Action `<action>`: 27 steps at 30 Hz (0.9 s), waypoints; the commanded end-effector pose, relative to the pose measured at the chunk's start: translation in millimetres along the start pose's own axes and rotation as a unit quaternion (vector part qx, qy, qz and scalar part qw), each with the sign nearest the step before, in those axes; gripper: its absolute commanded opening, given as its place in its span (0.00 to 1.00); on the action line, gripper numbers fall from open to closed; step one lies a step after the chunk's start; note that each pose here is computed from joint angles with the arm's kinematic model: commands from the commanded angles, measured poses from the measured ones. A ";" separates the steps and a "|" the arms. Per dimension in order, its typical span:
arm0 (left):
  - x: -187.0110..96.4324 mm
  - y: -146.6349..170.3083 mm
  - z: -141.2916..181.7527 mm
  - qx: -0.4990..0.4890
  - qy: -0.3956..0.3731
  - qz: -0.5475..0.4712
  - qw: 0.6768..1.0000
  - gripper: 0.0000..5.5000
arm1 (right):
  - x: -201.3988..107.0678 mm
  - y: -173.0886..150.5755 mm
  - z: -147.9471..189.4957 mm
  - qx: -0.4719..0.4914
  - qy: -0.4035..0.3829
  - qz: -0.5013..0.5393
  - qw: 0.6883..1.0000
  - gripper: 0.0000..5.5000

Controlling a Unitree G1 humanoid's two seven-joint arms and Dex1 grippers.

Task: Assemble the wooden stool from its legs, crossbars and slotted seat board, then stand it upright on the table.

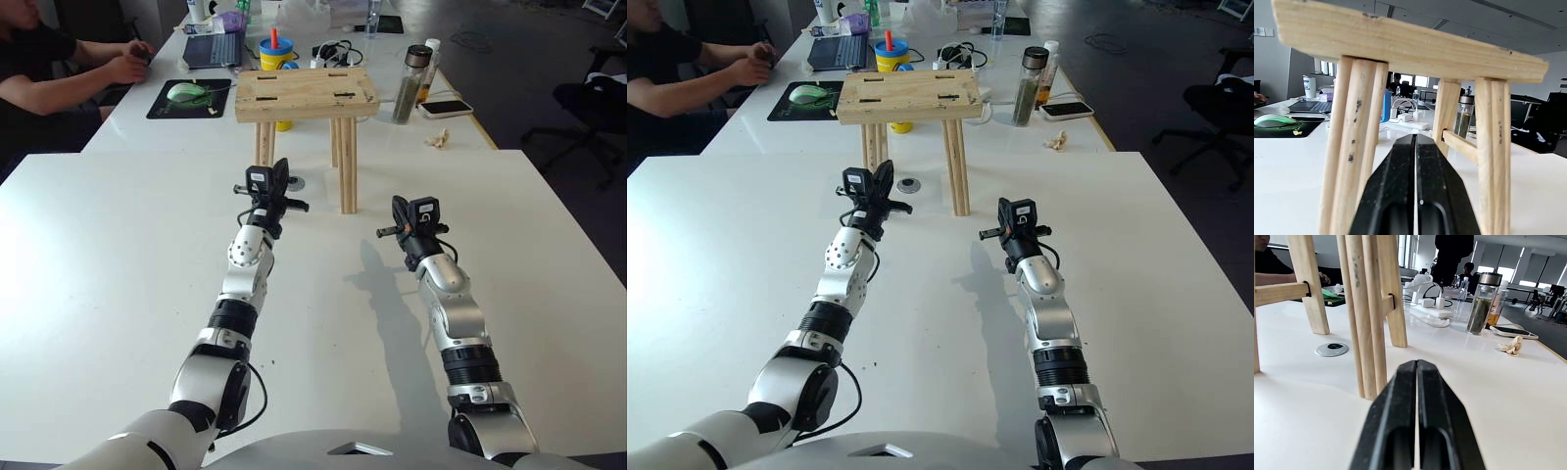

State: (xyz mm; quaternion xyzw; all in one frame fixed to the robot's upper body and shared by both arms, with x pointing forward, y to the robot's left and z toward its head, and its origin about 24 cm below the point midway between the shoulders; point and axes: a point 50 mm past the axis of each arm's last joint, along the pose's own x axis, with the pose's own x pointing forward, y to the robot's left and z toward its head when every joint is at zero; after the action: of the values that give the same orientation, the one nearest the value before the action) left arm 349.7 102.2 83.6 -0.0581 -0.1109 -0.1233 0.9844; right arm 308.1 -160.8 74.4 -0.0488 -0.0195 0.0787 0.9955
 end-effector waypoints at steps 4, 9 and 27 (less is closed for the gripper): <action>4.0 16.5 3.4 0.024 0.006 0.015 1.000 0.01 | 15.0 13.5 9.7 0.005 -0.028 -0.002 1.000 0.00; -0.4 27.0 4.5 0.022 0.001 0.030 0.999 0.01 | 23.6 22.1 11.1 0.020 -0.029 -0.004 0.999 0.00; -9.9 31.5 4.2 0.044 0.008 -0.006 0.999 0.01 | 34.2 48.4 6.8 0.015 -0.018 0.016 1.000 0.00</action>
State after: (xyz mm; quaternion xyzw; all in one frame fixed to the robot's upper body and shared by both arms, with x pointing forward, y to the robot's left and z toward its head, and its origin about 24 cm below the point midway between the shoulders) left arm 347.0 134.4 82.1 -0.0208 -0.1117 -0.1202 0.9862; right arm 328.5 -112.8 68.8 -0.0299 -0.0191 0.0918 0.9951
